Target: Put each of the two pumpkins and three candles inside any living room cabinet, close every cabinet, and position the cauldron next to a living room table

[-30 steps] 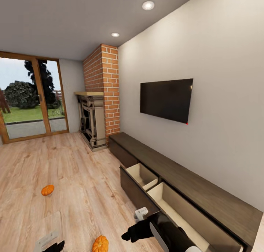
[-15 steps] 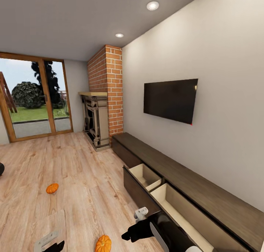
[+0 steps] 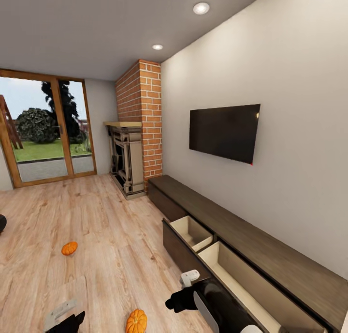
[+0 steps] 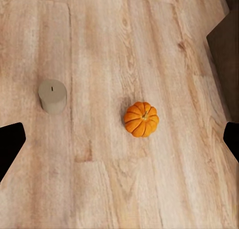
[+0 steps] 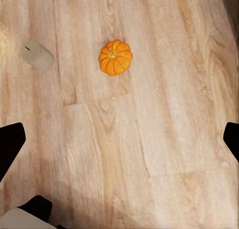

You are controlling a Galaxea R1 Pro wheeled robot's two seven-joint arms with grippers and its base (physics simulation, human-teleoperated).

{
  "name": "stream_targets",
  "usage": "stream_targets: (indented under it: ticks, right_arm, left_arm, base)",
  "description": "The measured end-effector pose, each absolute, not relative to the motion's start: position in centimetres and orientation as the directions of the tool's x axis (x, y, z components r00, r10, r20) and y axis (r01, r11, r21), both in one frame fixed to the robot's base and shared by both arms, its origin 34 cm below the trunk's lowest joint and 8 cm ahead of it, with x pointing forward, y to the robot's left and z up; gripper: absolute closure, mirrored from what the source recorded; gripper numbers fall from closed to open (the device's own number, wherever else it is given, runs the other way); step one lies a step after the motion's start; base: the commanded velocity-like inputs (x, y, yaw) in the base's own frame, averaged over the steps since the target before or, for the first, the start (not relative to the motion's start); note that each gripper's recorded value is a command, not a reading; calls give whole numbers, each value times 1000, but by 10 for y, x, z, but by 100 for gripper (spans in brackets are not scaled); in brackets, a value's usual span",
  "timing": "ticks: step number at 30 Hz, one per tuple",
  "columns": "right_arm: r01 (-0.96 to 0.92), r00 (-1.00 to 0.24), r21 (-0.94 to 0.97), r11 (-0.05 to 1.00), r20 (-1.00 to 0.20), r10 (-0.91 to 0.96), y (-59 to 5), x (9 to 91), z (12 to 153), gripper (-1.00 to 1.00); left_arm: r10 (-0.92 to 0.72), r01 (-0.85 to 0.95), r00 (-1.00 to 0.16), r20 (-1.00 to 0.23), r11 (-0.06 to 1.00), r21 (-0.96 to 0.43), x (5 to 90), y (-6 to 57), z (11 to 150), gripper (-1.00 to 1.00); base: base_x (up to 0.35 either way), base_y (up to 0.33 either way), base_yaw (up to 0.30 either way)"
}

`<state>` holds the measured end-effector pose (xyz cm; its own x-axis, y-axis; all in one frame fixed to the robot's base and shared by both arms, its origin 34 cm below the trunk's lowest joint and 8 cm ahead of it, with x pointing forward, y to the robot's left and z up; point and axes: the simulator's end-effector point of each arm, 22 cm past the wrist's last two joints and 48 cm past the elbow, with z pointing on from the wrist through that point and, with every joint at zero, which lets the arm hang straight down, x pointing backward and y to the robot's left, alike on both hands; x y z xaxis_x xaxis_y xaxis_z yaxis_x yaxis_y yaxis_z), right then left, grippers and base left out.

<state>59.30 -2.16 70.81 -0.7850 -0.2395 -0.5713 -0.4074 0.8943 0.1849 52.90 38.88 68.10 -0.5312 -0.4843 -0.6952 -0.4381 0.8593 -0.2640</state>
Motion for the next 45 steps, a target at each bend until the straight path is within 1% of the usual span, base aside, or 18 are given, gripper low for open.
stream_targets:
  ticks: [7, 21, 37, 45]
  right_arm:
    - [-422, -748, 165, 892, -619, -239, -11, 601, 717, -100]
    - [-426, -738, 160, 890, -630, -240, -9, 602, 718, -100]
    - [-426, -738, 159, 891, -631, -240, -9, 602, 718, -100]
    - [-426, -738, 159, 891, -631, -240, -9, 602, 718, -100]
  left_arm:
    - [-486, -439, -521, -702, 857, -268, 531, 390, 685, -100]
    - [-488, -437, -521, -700, 857, -272, 531, 388, 684, -100]
    - [-491, -436, -521, -699, 856, -276, 531, 387, 684, -100]
    - [-490, -436, -521, -699, 857, -276, 531, 387, 685, -100]
  base:
    - [-3, -57, 41]
    - [0, -240, 265]
    - [3, -11, 284]
    - [138, 27, 284]
